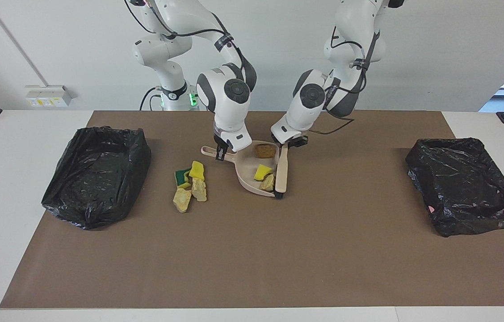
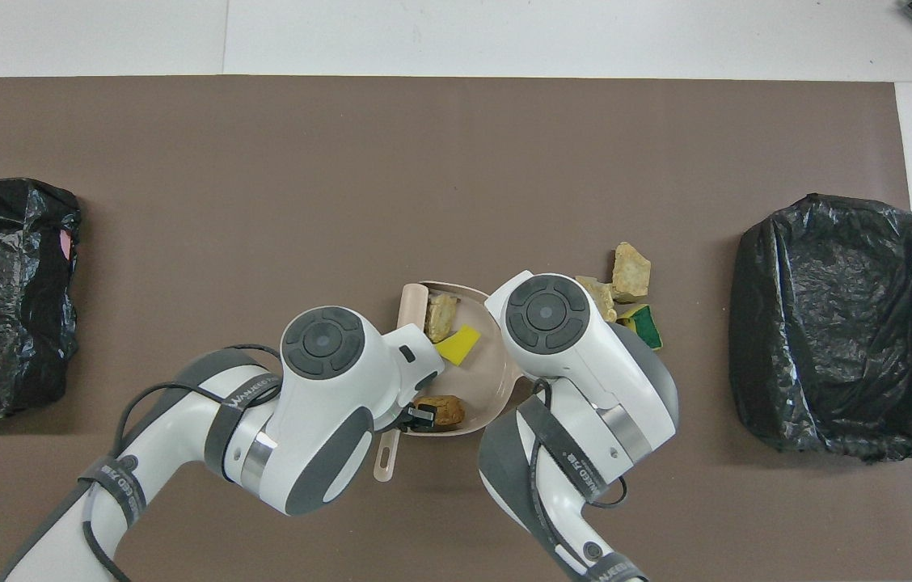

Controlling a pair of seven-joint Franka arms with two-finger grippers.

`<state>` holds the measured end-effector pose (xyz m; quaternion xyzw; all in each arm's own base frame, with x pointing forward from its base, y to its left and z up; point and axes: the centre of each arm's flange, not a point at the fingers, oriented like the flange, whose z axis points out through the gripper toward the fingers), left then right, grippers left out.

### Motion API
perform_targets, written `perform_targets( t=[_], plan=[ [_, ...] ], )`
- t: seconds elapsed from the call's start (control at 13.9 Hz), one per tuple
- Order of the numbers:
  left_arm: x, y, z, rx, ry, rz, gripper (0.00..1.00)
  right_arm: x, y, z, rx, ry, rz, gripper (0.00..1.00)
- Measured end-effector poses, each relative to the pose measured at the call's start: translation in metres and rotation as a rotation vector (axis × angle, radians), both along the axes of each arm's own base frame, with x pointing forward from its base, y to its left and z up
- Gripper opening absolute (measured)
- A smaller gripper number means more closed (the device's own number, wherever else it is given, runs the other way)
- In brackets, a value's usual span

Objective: Sweep and dump trash in bin
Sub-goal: 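Sweep the trash pieces into the dustpan with the brush in the left gripper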

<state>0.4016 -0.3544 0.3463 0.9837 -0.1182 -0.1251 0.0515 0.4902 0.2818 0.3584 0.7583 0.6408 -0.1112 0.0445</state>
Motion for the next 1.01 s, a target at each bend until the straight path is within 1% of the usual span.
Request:
perform_targets(
  t=[0.14,0.29,0.43,0.58,0.79,0.86,1.01],
  plan=[
    [-0.013,-0.013,0.003,0.01,0.002,0.004,0.26,0.0,0.0,0.0,0.0,0.0,0.0,0.32],
    [-0.012,-0.009,0.009,0.028,0.02,0.008,0.26,0.0,0.0,0.0,0.0,0.0,0.0,0.32],
    [-0.006,0.002,0.021,0.061,0.055,0.018,0.26,0.0,0.0,0.0,0.0,0.0,0.0,0.32],
    [0.004,0.019,0.038,0.077,0.052,0.05,0.26,0.0,0.0,0.0,0.0,0.0,-0.001,0.32],
    [0.013,0.047,0.07,0.092,0.019,0.104,0.26,0.001,-0.001,0.003,0.001,-0.009,-0.022,0.32],
    [0.012,0.055,0.081,0.104,0.019,0.114,0.26,0.003,-0.004,0.008,0.004,-0.017,-0.035,0.32],
    [0.001,0.066,0.099,0.136,0.033,0.119,0.26,0.009,-0.018,0.026,0.021,-0.046,-0.067,0.32]
  ],
)
